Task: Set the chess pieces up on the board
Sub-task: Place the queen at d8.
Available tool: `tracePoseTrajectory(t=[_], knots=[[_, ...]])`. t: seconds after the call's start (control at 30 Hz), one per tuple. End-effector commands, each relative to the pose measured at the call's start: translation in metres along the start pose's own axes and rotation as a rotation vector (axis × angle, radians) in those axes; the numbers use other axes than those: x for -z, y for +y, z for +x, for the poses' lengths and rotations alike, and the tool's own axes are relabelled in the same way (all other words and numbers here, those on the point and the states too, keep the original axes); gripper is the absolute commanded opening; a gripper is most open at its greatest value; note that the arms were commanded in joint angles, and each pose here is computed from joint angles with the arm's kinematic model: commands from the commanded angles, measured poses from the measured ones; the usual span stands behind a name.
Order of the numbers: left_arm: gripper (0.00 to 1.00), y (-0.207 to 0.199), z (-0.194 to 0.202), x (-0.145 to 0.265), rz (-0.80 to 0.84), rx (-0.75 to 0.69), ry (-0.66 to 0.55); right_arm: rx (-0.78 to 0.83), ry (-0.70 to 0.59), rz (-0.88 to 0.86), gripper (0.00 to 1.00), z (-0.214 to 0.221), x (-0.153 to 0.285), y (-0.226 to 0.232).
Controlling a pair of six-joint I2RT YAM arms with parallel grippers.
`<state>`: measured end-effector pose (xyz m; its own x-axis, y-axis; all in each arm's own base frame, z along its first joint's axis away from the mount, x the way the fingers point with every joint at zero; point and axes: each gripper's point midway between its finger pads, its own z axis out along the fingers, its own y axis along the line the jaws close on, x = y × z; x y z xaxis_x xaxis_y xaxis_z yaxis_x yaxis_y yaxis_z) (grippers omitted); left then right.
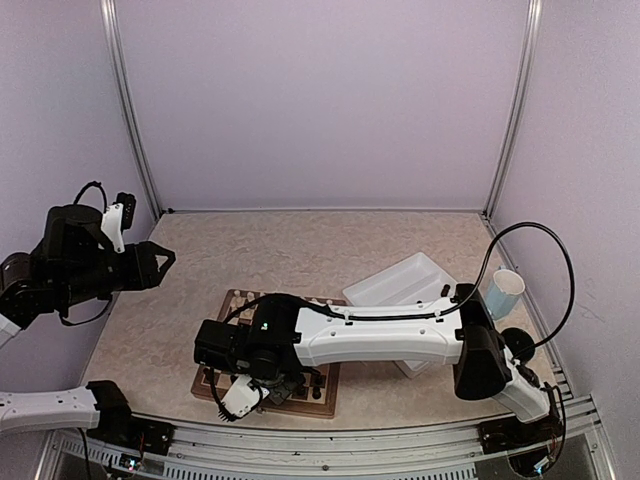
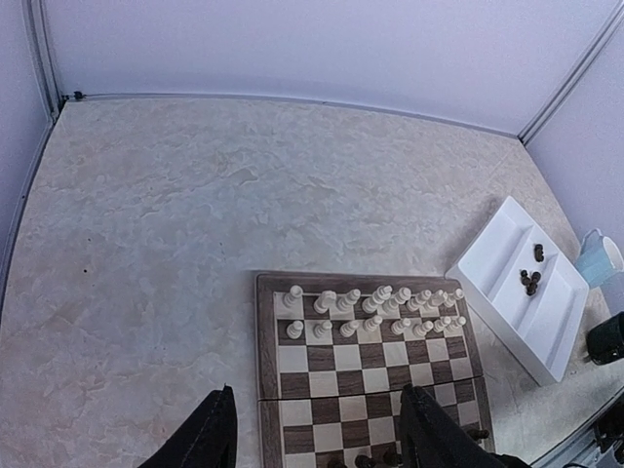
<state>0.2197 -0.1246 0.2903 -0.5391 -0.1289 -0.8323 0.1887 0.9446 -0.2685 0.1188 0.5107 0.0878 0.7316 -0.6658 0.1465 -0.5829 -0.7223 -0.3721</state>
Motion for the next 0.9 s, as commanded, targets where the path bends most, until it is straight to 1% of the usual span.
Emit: tracePoseTrajectory(t=[0.0,0.17,0.3,0.47,0.67,0.8,0.87], knots=[[0.56,-0.003,-0.003,-0.002,0.016,-0.007,-0.012,-0.004,-0.005,0.003,0.19,-0.007,-0.003,-0.001],[0.56,-0.003,-0.003,-0.002,0.017,-0.008,-0.012,-0.009,-0.008,0.004,0.22,-0.008,-0.004,0.000],[0.56,-0.004,-0.003,-0.002,0.019,-0.008,-0.011,-0.015,-0.005,0.007,0.26,-0.007,-0.002,0.000],[0.57,-0.007,0.000,-0.007,0.029,-0.017,-0.001,-0.024,0.002,0.018,0.31,0.000,0.011,-0.003],[0.56,-0.015,0.010,-0.027,0.035,-0.049,0.053,-0.082,-0.081,0.053,0.34,0.009,0.045,-0.013],[0.55,-0.020,0.020,-0.036,0.053,-0.049,0.090,-0.147,-0.137,0.014,0.34,0.018,0.061,-0.015],[0.53,-0.027,0.025,-0.035,0.096,-0.042,0.105,-0.182,-0.167,0.008,0.34,0.029,0.073,-0.019]])
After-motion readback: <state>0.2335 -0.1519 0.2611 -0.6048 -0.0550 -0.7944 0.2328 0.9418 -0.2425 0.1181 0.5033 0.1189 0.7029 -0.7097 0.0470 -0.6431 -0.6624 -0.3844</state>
